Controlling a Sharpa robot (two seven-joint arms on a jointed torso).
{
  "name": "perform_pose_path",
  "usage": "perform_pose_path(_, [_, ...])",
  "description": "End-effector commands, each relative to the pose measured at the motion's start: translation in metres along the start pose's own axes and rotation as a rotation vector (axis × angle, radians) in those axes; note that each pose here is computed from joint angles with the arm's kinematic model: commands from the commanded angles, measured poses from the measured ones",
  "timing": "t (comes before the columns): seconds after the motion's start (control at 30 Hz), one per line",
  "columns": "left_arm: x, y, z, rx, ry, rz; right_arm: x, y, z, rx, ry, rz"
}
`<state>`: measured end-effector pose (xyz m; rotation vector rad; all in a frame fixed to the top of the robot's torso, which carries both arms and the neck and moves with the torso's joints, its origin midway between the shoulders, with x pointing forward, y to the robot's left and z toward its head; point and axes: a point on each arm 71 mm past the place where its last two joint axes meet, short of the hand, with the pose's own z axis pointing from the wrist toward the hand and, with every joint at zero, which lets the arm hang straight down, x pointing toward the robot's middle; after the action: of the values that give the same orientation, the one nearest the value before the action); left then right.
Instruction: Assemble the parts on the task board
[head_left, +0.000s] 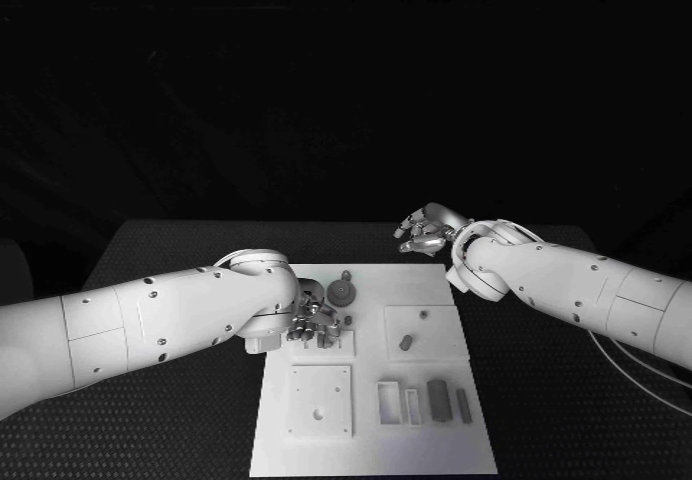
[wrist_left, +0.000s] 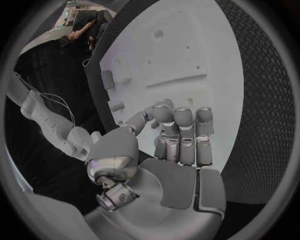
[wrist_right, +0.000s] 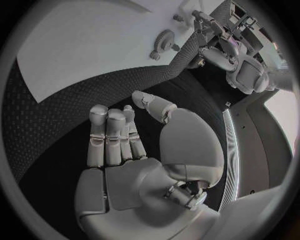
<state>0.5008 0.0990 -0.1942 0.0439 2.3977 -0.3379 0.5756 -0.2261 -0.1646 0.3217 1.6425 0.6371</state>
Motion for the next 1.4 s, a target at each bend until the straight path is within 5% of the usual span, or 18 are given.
perform_pose_path(0.03, [0.0068, 0.0008, 0.0027, -0.002, 0.029, 0.014, 0.0013, 0.0012, -0.0003, -0.011, 0.015, -0.004])
perform_pose_path(1.4, [0.0045, 0.0095, 0.0027, -0.028, -0.008, 0.039, 0.0030, 0.0041, -0.0022, -0.023, 0.025, -0.002])
